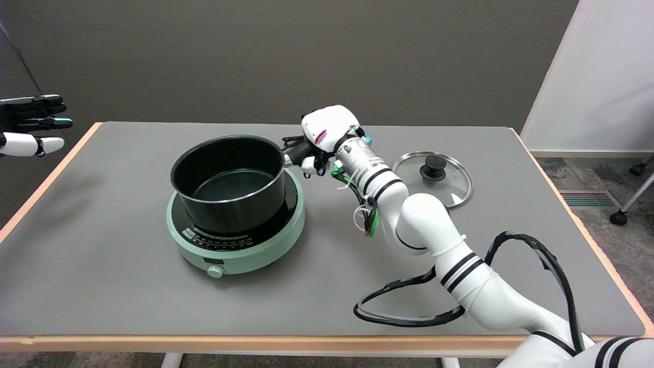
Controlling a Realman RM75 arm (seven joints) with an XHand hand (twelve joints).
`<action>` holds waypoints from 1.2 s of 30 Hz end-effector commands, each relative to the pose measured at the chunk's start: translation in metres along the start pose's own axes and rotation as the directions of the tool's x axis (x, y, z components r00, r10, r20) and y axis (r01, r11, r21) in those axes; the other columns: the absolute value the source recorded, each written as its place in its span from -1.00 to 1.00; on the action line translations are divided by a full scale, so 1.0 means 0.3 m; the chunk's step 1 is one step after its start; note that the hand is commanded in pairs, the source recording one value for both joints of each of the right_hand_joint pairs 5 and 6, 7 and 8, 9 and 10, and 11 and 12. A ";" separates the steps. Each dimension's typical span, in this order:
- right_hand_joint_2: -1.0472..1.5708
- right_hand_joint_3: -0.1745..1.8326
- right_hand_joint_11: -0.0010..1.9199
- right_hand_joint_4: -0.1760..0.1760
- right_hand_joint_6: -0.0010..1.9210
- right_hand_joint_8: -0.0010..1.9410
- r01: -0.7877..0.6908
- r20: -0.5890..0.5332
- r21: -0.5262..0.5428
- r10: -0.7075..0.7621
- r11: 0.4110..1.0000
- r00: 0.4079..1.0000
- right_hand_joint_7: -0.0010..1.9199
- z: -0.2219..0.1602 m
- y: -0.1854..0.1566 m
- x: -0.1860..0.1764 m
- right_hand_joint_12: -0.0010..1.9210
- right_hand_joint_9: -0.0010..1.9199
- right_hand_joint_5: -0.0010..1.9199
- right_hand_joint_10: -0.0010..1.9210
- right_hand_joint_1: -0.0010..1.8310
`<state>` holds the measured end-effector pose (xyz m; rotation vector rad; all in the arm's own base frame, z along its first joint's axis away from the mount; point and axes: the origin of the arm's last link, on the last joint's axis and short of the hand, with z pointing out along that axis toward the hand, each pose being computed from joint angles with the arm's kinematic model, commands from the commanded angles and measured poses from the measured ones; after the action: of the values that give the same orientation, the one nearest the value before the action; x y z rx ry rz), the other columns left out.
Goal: Place the soup pot onto the induction stove.
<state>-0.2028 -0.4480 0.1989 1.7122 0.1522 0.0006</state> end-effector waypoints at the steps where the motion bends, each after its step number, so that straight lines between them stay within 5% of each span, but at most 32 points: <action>1: 0.74 -0.04 1.00 -0.10 1.00 0.98 0.022 -0.034 -0.085 -0.025 0.996 0.999 1.00 0.019 0.006 -0.002 1.00 1.00 1.00 1.00 -0.23; 36: 0.52 0.00 1.00 -0.08 1.00 0.98 0.075 -0.155 -0.120 -0.093 0.990 0.983 1.00 -0.081 -0.063 0.012 1.00 1.00 1.00 1.00 -0.16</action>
<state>-0.2018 -0.4397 0.1959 1.5747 0.3144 0.0383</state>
